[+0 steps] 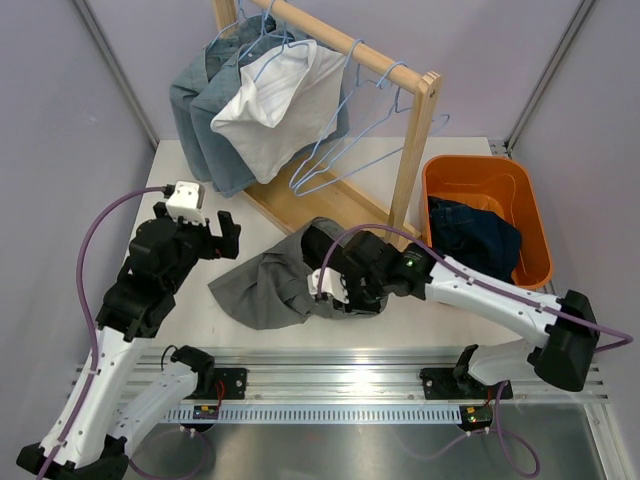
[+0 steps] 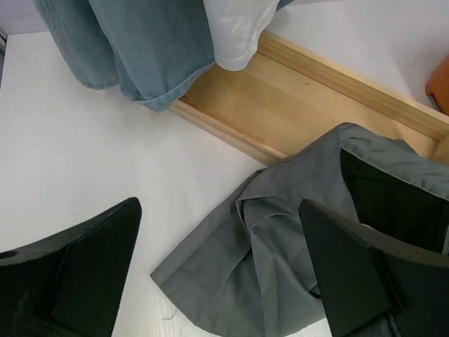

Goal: Remove the skirt from the hanger
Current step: Pick up the skirt from the center of the board.

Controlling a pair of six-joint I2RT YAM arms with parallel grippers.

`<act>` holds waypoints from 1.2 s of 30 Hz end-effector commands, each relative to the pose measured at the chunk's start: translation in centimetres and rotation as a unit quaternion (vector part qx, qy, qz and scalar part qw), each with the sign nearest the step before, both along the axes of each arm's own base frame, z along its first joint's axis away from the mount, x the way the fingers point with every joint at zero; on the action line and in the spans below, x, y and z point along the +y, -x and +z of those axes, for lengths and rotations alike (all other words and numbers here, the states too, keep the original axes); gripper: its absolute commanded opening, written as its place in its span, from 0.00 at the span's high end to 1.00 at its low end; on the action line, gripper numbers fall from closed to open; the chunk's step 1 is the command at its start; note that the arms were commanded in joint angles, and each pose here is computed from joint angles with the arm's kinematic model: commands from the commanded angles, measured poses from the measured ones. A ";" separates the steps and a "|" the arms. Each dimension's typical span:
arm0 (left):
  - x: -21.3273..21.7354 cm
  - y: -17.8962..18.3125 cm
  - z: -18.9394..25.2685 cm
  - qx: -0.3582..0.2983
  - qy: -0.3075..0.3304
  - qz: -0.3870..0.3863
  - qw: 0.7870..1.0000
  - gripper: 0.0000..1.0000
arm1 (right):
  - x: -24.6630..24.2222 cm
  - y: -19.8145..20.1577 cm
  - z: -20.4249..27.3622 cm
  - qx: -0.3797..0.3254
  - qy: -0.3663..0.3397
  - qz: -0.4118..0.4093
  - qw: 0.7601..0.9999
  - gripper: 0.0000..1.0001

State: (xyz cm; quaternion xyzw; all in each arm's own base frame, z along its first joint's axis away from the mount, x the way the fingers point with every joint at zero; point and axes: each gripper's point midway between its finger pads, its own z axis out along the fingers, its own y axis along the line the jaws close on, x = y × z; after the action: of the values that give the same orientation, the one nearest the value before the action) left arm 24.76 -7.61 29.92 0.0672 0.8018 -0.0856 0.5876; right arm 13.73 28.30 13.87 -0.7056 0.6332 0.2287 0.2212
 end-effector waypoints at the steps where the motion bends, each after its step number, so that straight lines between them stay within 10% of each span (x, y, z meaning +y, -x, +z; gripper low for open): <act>1: -0.8 -0.9 2.1 -0.044 0.011 -0.017 0.999 0.01 | -2.6 3.2 2.7 0.005 -0.005 0.101 0.995 0.94; 13: -1.1 -1.5 2.5 -0.071 0.007 -0.026 0.997 0.01 | -9.1 -0.3 14.9 -0.118 -0.098 0.011 0.988 1.00; 19: -0.9 -2.0 3.3 -0.091 -0.005 -0.023 0.996 0.01 | -11.5 -3.3 26.7 -0.266 -0.187 -0.091 0.941 1.00; 25: -0.6 -2.5 5.6 -0.141 -0.015 -0.016 0.990 0.01 | -13.3 -3.5 37.7 -0.337 -0.312 -0.202 0.865 1.00; 36: -0.6 -3.0 6.0 -0.152 -0.040 -0.023 0.987 0.01 | -24.5 -6.4 51.8 -0.519 -0.370 -0.456 0.622 1.00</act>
State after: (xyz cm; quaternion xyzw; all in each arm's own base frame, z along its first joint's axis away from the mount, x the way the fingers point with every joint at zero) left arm 27.46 -8.37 33.57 0.1222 0.7330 -0.0612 0.6663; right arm 19.15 8.86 60.30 -0.3380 0.5315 -0.0160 0.7765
